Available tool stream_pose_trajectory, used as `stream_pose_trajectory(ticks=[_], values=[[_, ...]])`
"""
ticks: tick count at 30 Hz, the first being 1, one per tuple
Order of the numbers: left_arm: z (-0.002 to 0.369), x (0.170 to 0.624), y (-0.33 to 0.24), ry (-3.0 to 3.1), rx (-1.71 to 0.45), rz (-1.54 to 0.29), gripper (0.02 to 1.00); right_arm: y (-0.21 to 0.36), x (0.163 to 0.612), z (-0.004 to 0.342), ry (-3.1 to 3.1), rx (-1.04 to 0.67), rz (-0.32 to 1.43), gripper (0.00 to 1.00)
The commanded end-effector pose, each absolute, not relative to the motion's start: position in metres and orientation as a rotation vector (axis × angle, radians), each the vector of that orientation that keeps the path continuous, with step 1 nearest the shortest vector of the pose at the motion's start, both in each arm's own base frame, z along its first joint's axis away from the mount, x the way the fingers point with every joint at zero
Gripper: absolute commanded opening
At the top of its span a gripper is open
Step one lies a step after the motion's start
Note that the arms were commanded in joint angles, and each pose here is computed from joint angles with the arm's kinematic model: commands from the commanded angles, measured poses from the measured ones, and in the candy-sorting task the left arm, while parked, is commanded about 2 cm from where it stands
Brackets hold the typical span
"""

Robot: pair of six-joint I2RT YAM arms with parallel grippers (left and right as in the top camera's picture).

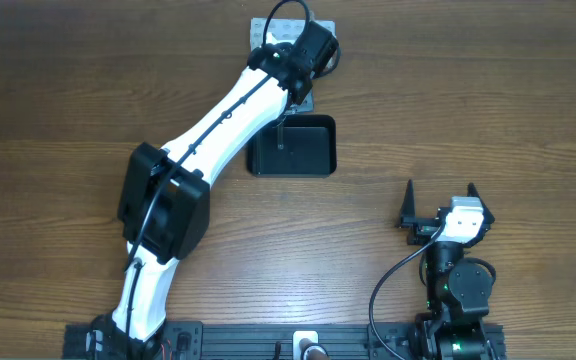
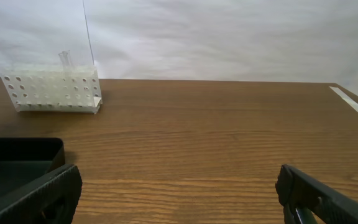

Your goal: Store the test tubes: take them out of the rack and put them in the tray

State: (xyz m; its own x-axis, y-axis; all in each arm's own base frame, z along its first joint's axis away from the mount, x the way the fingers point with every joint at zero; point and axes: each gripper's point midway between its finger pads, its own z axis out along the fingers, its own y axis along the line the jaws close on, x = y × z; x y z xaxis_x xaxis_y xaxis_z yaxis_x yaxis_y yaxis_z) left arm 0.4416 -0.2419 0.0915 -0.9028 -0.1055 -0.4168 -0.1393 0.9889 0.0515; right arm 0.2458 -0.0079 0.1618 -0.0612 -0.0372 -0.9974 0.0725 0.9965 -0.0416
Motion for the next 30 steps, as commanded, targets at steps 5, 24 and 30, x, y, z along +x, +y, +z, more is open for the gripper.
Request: stream_pose_trajectory(ticks=[5, 24, 30], values=[[0.063, 0.431, -0.242, 2.796, -0.176, 0.136, 0.066, -0.011, 0.246, 0.159, 1.635, 0.041, -0.101, 0.993], [0.059, 0.415, -0.236, 2.864, -0.163, 0.174, 0.056, -0.011, 0.246, 0.159, 1.635, 0.041, -0.101, 0.993], [0.054, 0.409, -0.236, 2.893, -0.160, 0.168, 0.056, -0.011, 0.246, 0.159, 1.635, 0.041, -0.101, 0.993]])
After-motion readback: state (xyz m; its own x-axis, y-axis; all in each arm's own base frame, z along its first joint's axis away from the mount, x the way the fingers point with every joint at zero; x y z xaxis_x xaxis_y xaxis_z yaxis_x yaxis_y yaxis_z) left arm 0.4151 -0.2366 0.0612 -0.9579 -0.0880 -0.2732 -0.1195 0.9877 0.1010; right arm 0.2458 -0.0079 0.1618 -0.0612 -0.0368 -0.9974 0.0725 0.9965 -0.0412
